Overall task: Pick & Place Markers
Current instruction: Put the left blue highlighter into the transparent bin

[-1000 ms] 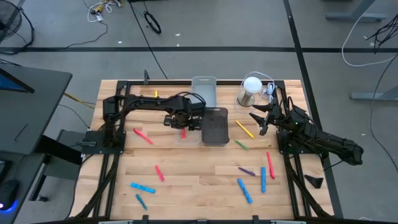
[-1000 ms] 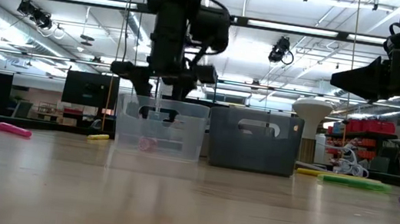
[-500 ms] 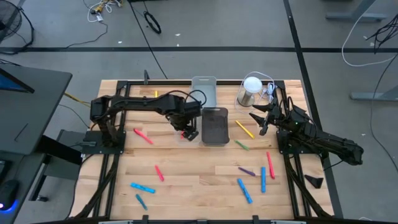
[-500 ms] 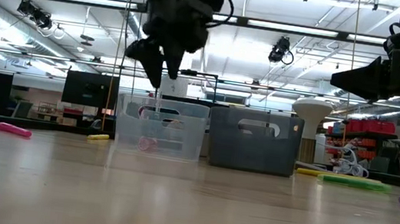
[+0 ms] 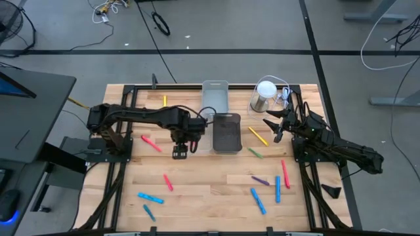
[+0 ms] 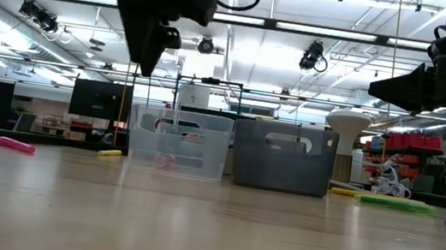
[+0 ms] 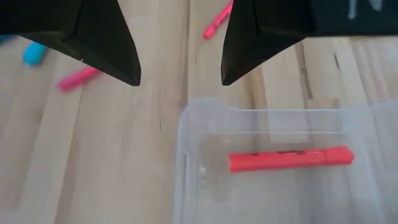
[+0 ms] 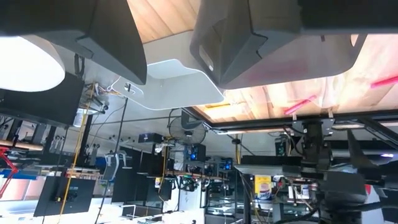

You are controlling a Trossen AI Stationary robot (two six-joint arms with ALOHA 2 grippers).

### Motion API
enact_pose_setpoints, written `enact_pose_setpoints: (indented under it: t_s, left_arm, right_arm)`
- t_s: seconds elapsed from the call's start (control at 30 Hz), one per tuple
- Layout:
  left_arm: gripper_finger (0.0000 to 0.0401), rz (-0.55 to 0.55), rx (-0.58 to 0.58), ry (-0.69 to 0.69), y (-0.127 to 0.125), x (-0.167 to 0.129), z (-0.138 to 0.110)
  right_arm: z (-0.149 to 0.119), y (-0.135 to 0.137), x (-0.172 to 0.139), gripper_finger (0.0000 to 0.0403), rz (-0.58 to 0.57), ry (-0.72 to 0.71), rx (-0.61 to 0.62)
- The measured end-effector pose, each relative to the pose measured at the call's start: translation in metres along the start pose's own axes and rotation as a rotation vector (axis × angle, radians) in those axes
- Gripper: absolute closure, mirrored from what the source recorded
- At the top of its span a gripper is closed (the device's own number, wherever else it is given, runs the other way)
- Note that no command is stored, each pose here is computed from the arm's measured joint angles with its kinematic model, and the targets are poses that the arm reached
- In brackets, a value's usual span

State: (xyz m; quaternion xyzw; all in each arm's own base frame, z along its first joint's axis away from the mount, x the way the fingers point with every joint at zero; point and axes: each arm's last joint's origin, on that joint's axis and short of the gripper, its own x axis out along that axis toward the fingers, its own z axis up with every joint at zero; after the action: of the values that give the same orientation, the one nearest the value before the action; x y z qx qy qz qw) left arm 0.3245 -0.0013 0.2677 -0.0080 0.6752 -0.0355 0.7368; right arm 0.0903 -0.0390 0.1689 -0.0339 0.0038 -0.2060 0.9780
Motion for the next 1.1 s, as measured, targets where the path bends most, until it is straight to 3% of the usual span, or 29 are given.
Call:
enact_pose_setpoints:
  t_s: [0.23, 0.57, 0.77, 1.1]
  left_arm:
    - [0.0169, -0.013, 0.197, 0.035, -0.023, 0.001, -0.003]
    - [0.0169, -0.018, 0.244, 0.015, -0.065, 0.007, -0.008]
    - [0.0169, -0.024, 0.280, 0.010, -0.092, 0.025, -0.031]
    - [0.0169, -0.039, 0.307, 0.014, -0.121, 0.029, -0.079]
  right_arm:
    - [0.000, 0.000, 0.000, 0.0195, 0.000, 0.003, 0.000]
    - [0.000, 0.000, 0.000, 0.0195, 0.001, 0.003, 0.000]
    - [0.000, 0.000, 0.000, 0.0195, 0.000, 0.003, 0.000]
    - [0.000, 0.000, 0.000, 0.0195, 0.000, 0.004, 0.000]
